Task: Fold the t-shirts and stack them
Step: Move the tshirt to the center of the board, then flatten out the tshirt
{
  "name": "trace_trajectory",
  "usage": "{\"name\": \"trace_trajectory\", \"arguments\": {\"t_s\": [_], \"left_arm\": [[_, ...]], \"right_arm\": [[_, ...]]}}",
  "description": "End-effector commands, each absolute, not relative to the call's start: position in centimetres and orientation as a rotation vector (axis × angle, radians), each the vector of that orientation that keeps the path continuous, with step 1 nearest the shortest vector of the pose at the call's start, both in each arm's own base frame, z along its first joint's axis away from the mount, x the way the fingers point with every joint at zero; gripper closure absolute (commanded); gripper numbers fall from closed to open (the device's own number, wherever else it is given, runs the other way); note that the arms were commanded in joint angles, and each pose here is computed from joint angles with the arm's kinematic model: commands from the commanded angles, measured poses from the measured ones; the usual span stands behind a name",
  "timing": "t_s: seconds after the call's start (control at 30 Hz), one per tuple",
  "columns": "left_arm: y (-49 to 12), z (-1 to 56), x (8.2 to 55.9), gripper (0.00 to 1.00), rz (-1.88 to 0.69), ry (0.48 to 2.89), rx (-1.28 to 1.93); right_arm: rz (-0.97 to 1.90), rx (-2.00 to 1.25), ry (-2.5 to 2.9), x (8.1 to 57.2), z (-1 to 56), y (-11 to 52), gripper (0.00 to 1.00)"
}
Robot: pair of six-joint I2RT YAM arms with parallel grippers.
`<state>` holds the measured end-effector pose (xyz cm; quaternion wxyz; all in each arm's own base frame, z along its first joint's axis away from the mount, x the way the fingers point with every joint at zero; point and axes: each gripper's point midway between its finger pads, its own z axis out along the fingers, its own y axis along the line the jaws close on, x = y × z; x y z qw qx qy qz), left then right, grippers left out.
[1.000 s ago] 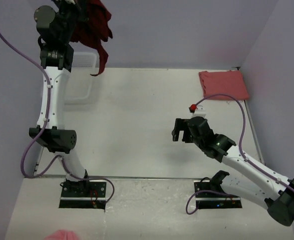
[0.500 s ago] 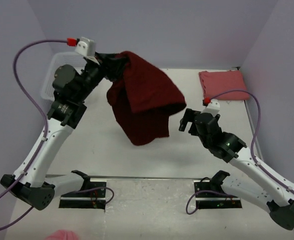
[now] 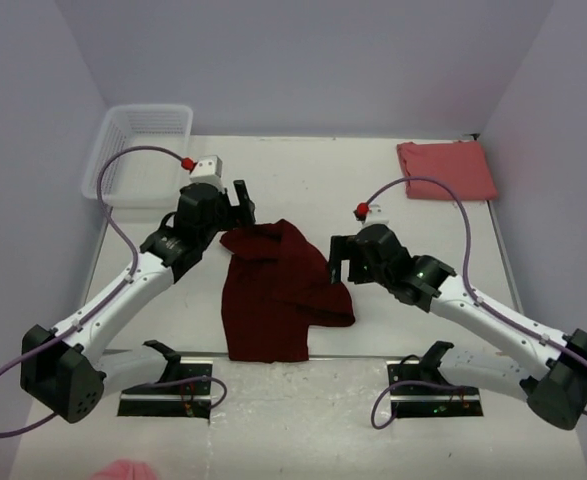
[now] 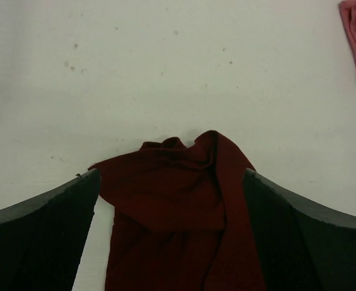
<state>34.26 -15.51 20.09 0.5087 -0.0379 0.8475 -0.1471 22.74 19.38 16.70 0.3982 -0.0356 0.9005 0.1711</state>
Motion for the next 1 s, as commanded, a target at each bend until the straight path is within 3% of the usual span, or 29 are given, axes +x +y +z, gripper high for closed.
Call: {"name": "trace_trajectory", "arguments": {"t_s": [0.0,0.07,0.1,0.13,0.27,0.5,0.97], "left_arm": [[-12.3,25.9,33.6,0.03,-0.208,1.923,-0.257],[-12.6,24.5,32.3,0.1,-0.215,1.986,-0.245],[-13.1,24.1,31.6,0.19,-0.262,2.002,-0.248],[-13.5,23.2,31.0,0.24,-0.281,2.025,-0.245],[-13.5,16.5,28.2,0.78,-0.311,2.146,-0.268],[-13.1,11.5,25.5,0.74,-0.368,2.227,-0.355],[-13.0,11.9,23.3,0.75,-0.472,2.213,-0.37]], "right_arm": [[0.498,-0.188,2.323,22.5,15.8,22.3,0.05],[0.499,-0.249,2.371,22.2,15.0,23.5,0.1],[0.47,-0.277,2.41,22.6,14.1,24.4,0.2],[0.453,-0.312,2.432,22.2,13.6,25.1,0.23],[0.38,-0.412,2.467,21.5,11.8,27.9,0.25],[0.25,-0.632,2.494,20.6,9.9,33.8,0.26],[0.11,-0.709,2.597,20.5,3.3,35.7,0.51]]}}
